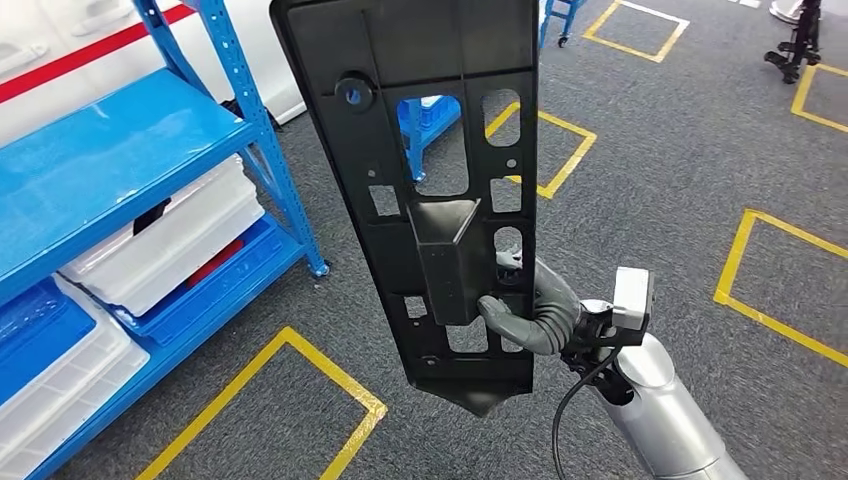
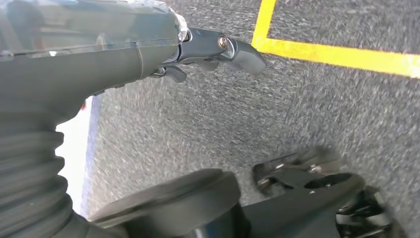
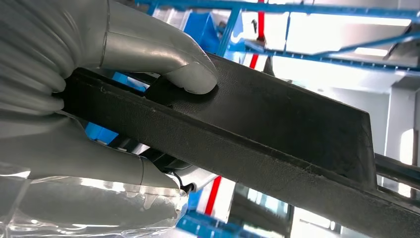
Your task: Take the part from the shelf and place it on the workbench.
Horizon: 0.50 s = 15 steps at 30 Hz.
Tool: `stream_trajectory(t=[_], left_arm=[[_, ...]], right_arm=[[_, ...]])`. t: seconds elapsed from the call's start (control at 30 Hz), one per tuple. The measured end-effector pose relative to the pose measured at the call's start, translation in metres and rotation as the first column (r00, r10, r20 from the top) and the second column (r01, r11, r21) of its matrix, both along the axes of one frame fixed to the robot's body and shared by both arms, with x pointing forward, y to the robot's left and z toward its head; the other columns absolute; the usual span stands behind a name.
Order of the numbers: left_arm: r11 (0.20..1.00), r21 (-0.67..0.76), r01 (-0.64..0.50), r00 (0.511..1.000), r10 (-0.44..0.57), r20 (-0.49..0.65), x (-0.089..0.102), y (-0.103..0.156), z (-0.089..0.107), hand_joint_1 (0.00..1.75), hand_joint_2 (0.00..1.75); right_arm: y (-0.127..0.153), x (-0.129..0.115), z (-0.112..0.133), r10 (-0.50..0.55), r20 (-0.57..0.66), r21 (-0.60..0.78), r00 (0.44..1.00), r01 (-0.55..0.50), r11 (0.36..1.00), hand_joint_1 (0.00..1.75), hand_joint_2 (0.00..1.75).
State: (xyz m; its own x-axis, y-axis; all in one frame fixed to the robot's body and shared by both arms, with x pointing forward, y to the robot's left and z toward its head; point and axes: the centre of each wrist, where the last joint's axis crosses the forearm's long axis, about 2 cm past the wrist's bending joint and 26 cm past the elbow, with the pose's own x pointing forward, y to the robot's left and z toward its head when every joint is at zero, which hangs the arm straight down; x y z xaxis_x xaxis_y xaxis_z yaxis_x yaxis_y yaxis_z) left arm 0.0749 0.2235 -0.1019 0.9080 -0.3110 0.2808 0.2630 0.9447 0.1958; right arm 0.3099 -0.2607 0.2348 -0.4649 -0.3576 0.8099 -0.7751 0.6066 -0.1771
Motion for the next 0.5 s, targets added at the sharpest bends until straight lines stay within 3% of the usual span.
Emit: stream_trajectory(t=[0.5], left_arm=[[1.000, -0.005, 0.001, 1.000, -0.001, -0.019, -0.0049, -0.0023, -0.0005, 0.00, 1.75]], right_arm=[[0.0000, -0.0043, -0.0064, -0.013, -0.028, 0.001, 1.000, 0.013, 1.000, 1.71, 1.75]])
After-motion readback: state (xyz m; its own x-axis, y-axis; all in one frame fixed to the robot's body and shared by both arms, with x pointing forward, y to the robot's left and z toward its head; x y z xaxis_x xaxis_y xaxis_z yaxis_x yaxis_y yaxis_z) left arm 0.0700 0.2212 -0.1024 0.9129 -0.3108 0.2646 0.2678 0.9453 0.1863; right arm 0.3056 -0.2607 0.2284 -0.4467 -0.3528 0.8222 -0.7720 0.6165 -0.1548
